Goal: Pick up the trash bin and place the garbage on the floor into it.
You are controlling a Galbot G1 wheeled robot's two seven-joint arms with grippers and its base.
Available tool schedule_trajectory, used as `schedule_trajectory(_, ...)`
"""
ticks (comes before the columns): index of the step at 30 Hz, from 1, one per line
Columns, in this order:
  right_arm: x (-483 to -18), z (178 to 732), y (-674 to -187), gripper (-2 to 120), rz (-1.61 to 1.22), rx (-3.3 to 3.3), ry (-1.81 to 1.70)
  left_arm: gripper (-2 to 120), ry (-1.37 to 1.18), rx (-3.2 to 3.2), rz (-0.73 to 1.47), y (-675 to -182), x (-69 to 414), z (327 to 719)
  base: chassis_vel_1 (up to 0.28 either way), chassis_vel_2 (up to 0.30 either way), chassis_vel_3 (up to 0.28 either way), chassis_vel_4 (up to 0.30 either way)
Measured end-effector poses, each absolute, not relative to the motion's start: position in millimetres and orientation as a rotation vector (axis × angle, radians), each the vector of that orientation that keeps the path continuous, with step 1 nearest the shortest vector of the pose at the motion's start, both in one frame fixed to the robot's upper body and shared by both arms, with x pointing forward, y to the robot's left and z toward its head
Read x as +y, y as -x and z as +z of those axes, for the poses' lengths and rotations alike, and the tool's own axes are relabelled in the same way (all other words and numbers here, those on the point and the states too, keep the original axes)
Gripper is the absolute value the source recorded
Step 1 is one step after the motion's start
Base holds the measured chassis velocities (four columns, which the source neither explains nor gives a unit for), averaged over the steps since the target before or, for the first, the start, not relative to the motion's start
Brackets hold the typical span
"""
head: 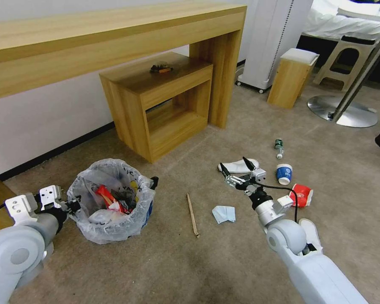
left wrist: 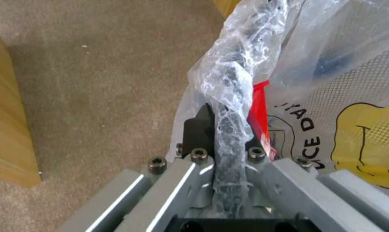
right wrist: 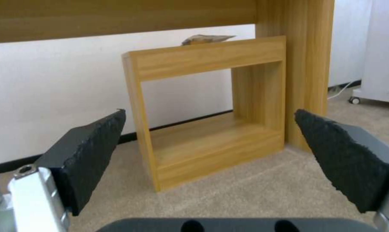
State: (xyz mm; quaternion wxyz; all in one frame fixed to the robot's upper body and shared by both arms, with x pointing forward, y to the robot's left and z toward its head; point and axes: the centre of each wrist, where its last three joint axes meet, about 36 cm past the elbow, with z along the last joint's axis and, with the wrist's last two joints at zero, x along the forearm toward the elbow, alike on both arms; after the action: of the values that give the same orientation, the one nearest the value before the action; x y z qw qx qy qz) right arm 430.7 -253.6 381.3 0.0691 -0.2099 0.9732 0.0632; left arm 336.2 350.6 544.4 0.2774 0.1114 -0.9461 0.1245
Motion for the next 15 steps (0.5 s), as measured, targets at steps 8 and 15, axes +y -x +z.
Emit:
schedule_trajectory(8,-253.4,380.7,-430.1,100,0.192,2.929,0.642,0,-0.298,-2.542,0.332,-336.3,351.0,544.9,0.000,0.000,0.000,0.000)
schedule_trajectory(15,-254.3,380.9,-428.8,100,0.192,2.928,0.642,0,-0.297,-2.544,0.327,-334.9,350.5,544.8,0.000,0.000,0.000,0.000)
